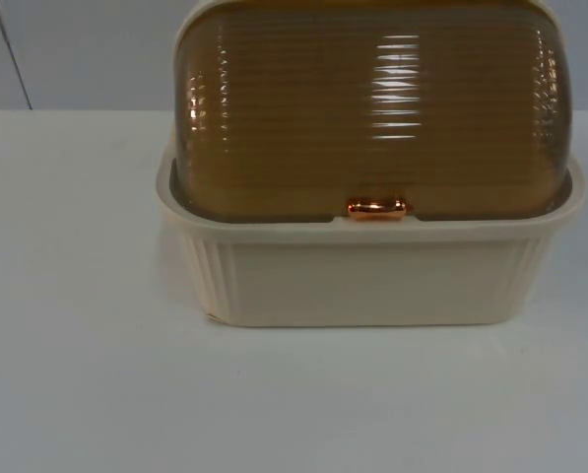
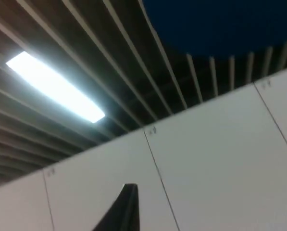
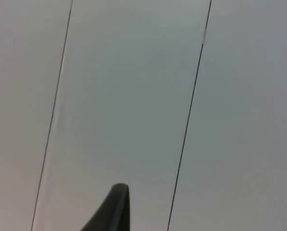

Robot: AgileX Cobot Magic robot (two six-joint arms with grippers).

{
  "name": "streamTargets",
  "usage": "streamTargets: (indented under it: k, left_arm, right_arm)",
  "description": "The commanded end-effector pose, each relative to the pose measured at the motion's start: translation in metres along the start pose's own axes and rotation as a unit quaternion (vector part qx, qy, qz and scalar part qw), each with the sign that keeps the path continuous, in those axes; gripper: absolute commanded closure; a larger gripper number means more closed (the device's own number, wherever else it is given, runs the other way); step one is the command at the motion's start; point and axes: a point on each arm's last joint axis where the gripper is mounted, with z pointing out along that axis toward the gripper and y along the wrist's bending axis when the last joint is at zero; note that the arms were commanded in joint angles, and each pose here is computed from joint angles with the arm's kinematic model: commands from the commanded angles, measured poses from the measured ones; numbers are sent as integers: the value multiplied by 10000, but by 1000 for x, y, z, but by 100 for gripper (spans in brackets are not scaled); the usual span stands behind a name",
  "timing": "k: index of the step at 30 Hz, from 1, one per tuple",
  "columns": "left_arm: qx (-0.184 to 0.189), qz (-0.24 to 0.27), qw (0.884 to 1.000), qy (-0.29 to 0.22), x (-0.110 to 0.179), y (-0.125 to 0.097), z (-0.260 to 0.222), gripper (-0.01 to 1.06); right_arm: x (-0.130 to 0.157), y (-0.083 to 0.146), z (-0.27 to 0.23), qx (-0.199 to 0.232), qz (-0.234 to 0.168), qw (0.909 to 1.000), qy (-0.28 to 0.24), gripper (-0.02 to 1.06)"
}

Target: Open the box lid with the left hand, place the block into the box with the right hand, then close the box lid with the left hand.

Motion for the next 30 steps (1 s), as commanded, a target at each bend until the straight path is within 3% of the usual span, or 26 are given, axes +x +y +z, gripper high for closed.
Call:
streamTargets:
  k: [1, 9, 13, 18, 20, 22, 24, 25, 27, 30]
  left_arm:
    - [151, -64, 9998, 149, 2, -2, -1, 3]
    - [660, -687, 9948, 352, 3, -11, -3, 3]
    - [834, -747, 9904, 808, 13, -15, -3, 3]
    - [1177, -1351, 9597, 2165, 53, -31, 2, 3]
    - [1201, -1385, 9558, 2299, 57, -33, 2, 3]
    - [1267, -1539, 9416, 2713, 74, -39, 5, 3]
    - [1136, -1821, 9265, 3091, 89, -42, 7, 3]
    - [1136, -1821, 9265, 3091, 89, -42, 7, 3]
    - [794, -2097, 9102, 3483, 108, -43, 9, 3]
    - [589, -2048, 9047, 3688, 119, -43, 10, 3]
  right_arm:
    - [-1, 1, -1, -7, 35, 10000, 15, -1]
    - [0, 1, -1, -15, 168, 9998, 48, -1]
    - [2, 1, -1, -7, 230, 9995, 209, -1]
    - [10, 3, -1, -89, 391, 9974, 606, -1]
    - [11, 3, -1, -99, 411, 9969, 661, -1]
    - [19, 5, 2, -142, 472, 9943, 942, -1]
    - [28, 6, 7, -162, 657, 9904, 1206, -1]
    - [28, 6, 7, -162, 657, 9904, 1206, -1]
    - [40, 8, 15, -151, 959, 9842, 1479, -1]
    - [50, 10, 21, -151, 1109, 9795, 1675, -1]
